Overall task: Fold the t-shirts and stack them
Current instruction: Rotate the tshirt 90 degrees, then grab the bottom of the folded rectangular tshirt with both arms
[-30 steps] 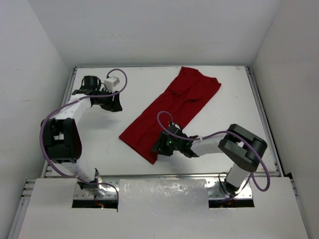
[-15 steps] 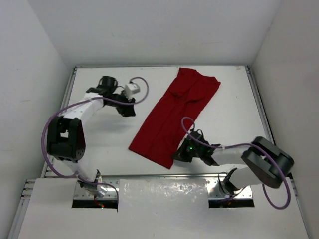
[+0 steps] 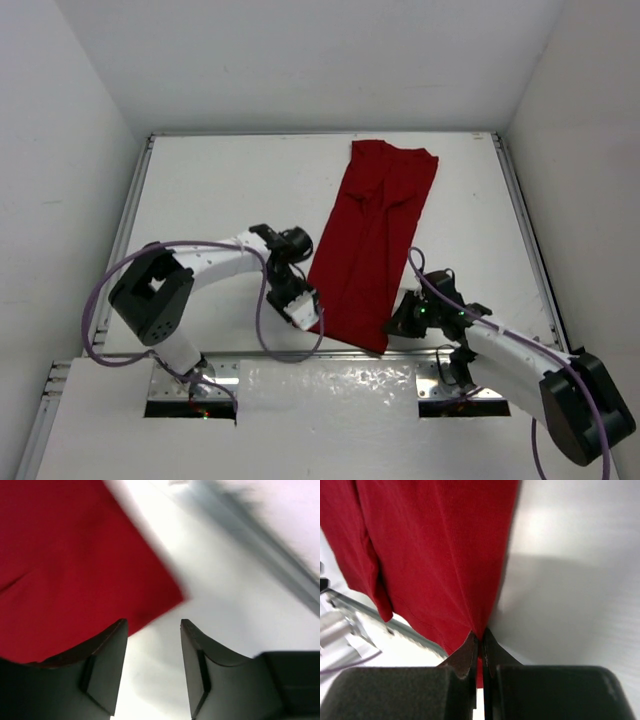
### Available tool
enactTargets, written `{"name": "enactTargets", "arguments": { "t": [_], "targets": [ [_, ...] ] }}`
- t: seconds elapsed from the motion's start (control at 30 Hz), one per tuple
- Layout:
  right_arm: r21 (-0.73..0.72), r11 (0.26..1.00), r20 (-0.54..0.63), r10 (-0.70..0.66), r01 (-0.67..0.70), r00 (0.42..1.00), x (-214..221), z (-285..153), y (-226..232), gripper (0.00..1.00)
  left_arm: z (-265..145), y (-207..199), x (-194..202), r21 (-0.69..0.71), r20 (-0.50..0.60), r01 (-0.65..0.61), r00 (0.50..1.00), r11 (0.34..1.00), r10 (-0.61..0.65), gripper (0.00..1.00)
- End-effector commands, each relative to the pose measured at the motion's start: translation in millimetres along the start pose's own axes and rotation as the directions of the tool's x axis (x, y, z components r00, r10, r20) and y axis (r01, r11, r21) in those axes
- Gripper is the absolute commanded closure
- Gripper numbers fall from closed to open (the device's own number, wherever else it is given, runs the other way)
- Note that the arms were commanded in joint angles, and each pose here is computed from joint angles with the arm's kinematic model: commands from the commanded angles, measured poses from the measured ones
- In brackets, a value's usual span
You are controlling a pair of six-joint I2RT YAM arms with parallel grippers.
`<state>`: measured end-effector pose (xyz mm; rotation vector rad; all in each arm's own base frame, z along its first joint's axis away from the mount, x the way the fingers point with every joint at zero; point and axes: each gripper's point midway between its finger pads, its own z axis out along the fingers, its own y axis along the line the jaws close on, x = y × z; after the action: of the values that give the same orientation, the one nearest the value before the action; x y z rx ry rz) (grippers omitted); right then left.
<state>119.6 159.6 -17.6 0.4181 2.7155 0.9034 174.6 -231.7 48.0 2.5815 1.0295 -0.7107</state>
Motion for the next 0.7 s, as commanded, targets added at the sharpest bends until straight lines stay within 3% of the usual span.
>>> {"name": "enactTargets", "arguments": {
  "t": [0.0, 0.1, 0.13, 0.17, 0.23, 0.57, 0.67],
  "targets": [
    [0.219, 0.974, -0.178, -0.013, 0.052, 0.984, 41.5, -19.0, -59.0, 1.0, 6.7, -16.0, -8.2, 0.061, -0.052, -0.366, 0.928, 0.929, 0.369, 0.55],
    [0.214, 0.974, -0.19, -0.032, 0.074, 0.981, 37.7, -26.4, -60.6, 0.83, 16.2, -20.9, -11.7, 0.032, -0.061, -0.457, 0.887, 0.889, 0.458, 0.52],
    [0.21, 0.973, -0.195, -0.054, 0.096, 0.979, 36.4, -27.5, -60.4, 0.7, 21.4, -21.1, -11.8, 0.02, -0.057, -0.47, 0.881, 0.882, 0.47, 0.51],
    [0.201, 0.974, -0.194, -0.065, 0.105, 0.979, 33.6, -28.2, -56.9, 0.64, 23.3, -19.4, -12.9, 0.006, -0.057, -0.479, 0.876, 0.878, 0.479, 0.51],
    [0.177, 0.979, -0.207, -0.065, 0.103, 0.976, 32.0, -29.3, -48.3, 0.59, 27.4, -11.7, -12.3, -0.028, -0.075, -0.504, 0.863, 0.864, 0.501, 0.5],
    [0.138, 0.989, -0.192, -0.024, 0.051, 0.981, 34.1, -24.0, -41.4, 0.57, 42.9, -3.1, -22.7, -0.084, -0.054, -0.526, 0.85, 0.846, 0.523, 0.5],
    [0.097, 0.994, -0.151, -0.028, 0.043, 0.988, 27.2, -14.9, -32.8, 0.58, 50.0, -4.7, -23.6, -0.087, -0.039, -0.503, 0.864, 0.86, 0.502, 0.55]
  ]
}}
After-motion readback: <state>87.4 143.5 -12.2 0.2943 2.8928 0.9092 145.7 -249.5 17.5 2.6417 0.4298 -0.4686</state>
